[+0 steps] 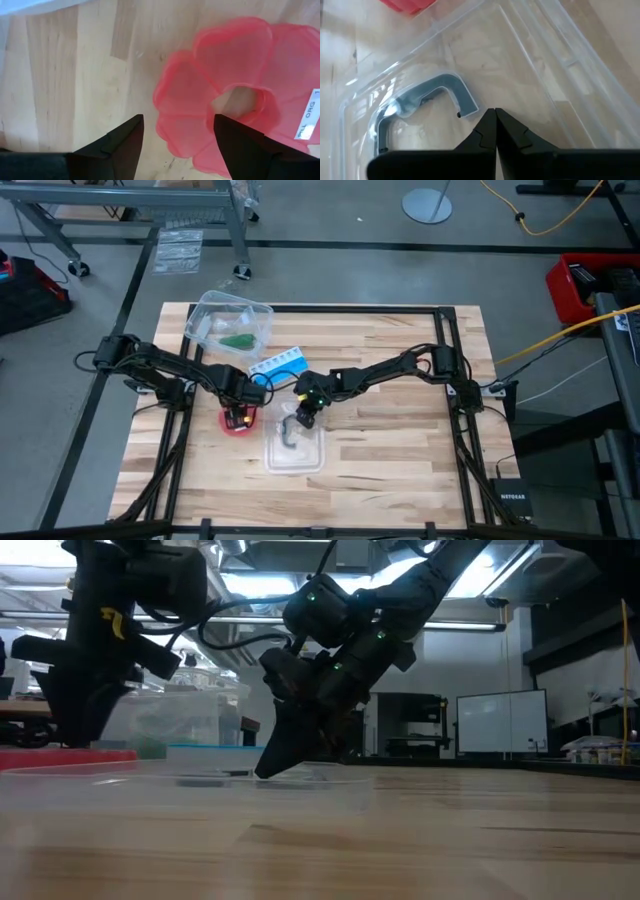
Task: Roll bandage
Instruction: Close the transparent container
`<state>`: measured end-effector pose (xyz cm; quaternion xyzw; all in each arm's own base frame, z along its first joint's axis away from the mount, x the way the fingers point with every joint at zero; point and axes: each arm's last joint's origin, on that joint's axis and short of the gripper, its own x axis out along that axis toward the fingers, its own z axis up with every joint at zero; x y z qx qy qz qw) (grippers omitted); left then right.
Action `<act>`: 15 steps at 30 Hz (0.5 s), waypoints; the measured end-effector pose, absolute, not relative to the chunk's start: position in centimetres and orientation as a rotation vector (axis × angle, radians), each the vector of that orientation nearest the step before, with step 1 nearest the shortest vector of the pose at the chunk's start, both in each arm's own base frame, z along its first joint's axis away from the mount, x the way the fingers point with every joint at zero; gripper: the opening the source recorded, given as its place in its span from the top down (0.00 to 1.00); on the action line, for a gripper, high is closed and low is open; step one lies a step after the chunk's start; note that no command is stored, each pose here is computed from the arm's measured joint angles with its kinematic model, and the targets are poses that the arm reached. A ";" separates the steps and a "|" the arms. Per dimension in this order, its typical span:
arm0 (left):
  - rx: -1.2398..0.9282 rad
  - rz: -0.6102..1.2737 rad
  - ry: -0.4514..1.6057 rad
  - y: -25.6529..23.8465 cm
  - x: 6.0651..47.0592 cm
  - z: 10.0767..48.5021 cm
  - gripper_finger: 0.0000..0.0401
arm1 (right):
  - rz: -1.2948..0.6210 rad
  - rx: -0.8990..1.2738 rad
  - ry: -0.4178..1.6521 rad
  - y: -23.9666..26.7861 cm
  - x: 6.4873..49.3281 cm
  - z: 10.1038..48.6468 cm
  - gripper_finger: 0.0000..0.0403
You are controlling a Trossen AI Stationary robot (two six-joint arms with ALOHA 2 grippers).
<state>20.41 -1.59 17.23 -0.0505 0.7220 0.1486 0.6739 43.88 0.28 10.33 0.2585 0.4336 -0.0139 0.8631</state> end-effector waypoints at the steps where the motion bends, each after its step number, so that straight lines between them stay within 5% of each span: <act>1: -0.099 0.320 1.627 -1.6 20.4 17.2 0.42 | -0.021 0.540 0.910 0.3 43.9 10.3 0.99; 6: -0.047 0.259 1.642 -0.9 20.4 17.2 0.44 | 0.019 0.548 0.892 0.4 44.0 10.5 0.91; 15: 0.019 0.173 1.664 1.1 20.4 17.2 0.49 | -0.021 0.520 0.851 0.3 44.4 10.8 0.62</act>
